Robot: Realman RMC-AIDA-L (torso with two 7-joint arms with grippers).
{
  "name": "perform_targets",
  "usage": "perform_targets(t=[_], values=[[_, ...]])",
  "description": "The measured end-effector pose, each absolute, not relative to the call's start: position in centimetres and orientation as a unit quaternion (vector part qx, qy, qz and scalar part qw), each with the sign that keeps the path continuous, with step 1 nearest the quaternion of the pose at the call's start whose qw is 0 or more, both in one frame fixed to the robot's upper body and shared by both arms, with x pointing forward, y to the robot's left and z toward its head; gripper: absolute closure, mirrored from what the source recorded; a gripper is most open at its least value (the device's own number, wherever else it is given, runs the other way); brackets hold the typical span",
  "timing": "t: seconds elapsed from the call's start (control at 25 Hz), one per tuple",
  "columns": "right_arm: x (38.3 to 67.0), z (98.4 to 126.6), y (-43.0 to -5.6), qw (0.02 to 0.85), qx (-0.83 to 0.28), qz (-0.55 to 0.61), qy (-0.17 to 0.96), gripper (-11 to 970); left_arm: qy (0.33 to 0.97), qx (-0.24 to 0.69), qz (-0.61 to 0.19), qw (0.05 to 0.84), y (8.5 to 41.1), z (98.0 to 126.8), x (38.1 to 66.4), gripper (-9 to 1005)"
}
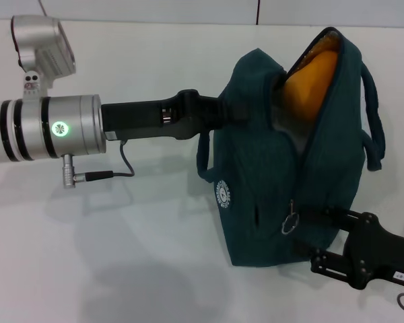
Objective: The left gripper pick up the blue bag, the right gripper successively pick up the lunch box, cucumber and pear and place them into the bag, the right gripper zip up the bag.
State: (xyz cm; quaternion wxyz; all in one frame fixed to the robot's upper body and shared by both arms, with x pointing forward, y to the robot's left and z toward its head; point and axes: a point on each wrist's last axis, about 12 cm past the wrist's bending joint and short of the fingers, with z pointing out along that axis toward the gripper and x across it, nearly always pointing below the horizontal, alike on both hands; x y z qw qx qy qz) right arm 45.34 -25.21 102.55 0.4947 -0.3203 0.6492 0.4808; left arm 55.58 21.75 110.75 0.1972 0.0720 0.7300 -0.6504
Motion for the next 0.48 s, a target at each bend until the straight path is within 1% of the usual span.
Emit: perform_targets(t=[0.32,0.48], values=[[46.8,103.1,-23.7,0.479,-0.355,0.485,0.639,311,0.730,0.076,-0.650,0.197,21.6,110.9,55.7,958],[47.0,103.4,-23.1,0.469,-0.378,0.492,0.629,311,0.730,0.077,-0.650,0.198,21.6,110.9,55.7,958]])
